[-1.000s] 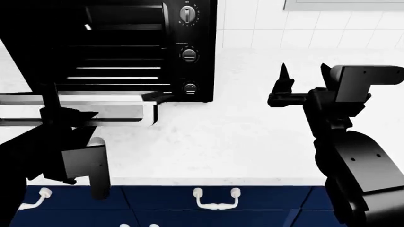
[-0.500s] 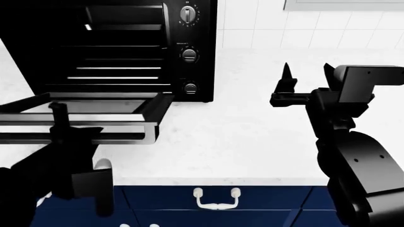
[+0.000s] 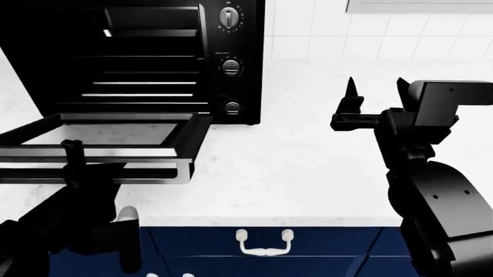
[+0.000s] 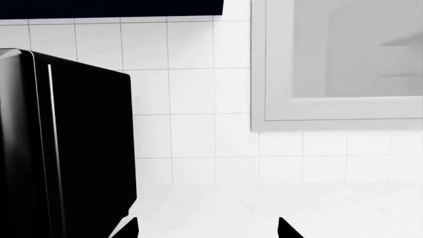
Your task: Open the toaster oven door.
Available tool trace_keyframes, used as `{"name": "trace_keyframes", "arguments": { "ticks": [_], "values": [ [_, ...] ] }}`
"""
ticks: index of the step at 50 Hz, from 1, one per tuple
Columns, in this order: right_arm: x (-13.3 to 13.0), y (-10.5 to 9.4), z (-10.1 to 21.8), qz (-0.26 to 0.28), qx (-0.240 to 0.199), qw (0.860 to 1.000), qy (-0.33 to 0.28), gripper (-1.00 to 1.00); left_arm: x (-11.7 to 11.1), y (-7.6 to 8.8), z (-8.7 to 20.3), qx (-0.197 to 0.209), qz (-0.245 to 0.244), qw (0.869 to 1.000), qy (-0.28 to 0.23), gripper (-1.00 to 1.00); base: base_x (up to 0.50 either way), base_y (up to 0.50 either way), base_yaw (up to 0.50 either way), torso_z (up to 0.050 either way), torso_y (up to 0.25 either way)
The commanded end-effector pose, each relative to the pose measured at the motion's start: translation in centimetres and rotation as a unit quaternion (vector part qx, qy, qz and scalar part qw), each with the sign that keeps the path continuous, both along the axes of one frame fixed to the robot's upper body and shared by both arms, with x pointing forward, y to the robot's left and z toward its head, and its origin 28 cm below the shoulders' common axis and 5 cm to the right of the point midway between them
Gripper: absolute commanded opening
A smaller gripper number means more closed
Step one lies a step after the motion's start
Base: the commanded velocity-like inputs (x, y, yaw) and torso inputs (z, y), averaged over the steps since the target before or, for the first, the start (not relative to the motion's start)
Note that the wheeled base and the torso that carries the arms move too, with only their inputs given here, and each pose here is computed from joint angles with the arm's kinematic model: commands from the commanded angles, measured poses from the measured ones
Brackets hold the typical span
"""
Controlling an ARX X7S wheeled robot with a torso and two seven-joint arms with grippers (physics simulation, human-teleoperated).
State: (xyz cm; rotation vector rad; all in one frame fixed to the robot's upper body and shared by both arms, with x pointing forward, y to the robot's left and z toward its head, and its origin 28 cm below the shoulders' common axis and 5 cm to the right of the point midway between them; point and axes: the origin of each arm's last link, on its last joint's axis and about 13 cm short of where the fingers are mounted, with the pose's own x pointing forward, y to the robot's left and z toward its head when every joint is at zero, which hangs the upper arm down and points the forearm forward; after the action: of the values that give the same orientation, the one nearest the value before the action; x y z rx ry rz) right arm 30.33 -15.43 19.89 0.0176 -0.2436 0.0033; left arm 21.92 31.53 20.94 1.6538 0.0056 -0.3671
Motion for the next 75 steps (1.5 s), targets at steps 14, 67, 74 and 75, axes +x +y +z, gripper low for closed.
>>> {"name": "trace_keyframes", "arguments": {
  "ticks": [14,67,74,75],
  "values": [
    [0.0,0.1,-0.2,0.0,-0.001,1.0,0.001,1.0,-3.7,-0.3,-8.4,-0.063,0.007,0.97,0.233,-1.0,-0.01,0.0,0.01,0.0,0.002],
    [-0.1,0.3,-0.5,-0.001,-0.007,1.0,0.006,1.0,-4.0,-0.2,-18.7,-0.118,0.021,0.948,0.294,-1.0,0.01,0.0,-0.01,0.0,0.0],
    [-0.2,0.3,-0.4,-0.003,-0.007,1.0,0.005,1.0,-3.7,0.1,-20.1,-0.121,0.027,0.947,0.297,-1.0,0.02,0.0,-0.02,0.0,0.0],
    [-0.2,0.3,-0.4,-0.003,-0.007,1.0,0.005,1.0,-3.7,0.1,-20.2,-0.122,0.027,0.947,0.298,-1.0,0.02,-0.01,-0.02,0.0,0.0]
  ]
}}
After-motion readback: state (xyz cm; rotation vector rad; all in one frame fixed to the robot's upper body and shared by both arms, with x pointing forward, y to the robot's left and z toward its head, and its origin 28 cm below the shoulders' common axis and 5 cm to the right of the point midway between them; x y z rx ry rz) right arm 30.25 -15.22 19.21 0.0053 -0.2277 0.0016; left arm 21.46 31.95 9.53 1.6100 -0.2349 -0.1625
